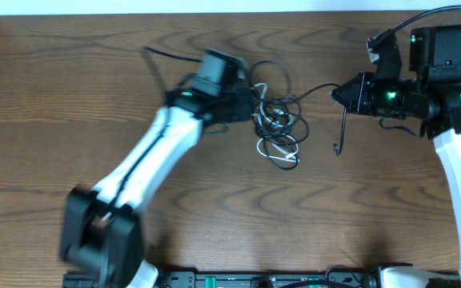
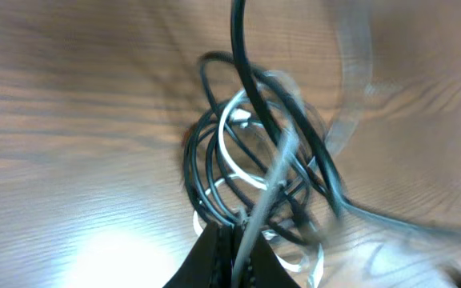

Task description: Untangle cables

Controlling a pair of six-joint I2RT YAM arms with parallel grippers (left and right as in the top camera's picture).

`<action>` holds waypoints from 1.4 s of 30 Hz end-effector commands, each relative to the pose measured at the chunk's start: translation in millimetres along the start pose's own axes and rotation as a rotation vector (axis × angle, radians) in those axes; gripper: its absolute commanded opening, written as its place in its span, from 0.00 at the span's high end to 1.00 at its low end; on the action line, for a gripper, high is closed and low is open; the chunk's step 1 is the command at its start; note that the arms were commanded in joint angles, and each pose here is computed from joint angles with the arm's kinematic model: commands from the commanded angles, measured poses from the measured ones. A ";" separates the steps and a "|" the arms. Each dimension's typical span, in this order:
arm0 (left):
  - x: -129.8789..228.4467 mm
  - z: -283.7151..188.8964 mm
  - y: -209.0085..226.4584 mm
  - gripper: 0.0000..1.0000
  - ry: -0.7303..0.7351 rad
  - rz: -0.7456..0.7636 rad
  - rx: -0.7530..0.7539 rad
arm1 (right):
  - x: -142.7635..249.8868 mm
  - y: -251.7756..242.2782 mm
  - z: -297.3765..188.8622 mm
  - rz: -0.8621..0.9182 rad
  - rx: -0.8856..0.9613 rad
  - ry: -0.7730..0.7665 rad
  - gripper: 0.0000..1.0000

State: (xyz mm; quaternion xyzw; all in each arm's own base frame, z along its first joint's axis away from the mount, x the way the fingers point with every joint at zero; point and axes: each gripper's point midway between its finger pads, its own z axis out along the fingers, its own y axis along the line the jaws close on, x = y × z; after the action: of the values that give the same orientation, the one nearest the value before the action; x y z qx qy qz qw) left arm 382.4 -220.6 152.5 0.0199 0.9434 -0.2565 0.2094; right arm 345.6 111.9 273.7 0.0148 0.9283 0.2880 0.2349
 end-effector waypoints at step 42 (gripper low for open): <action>-115.7 -322.2 -76.2 0.93 -0.711 0.059 0.348 | 27.3 -178.6 98.8 0.267 0.382 0.326 0.99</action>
State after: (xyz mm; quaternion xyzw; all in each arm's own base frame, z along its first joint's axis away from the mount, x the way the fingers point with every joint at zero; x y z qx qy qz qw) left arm 366.2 -115.7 456.6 -0.0019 0.7785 -0.3557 0.5172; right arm 382.9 22.4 93.8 0.1382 0.9802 0.1383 0.0320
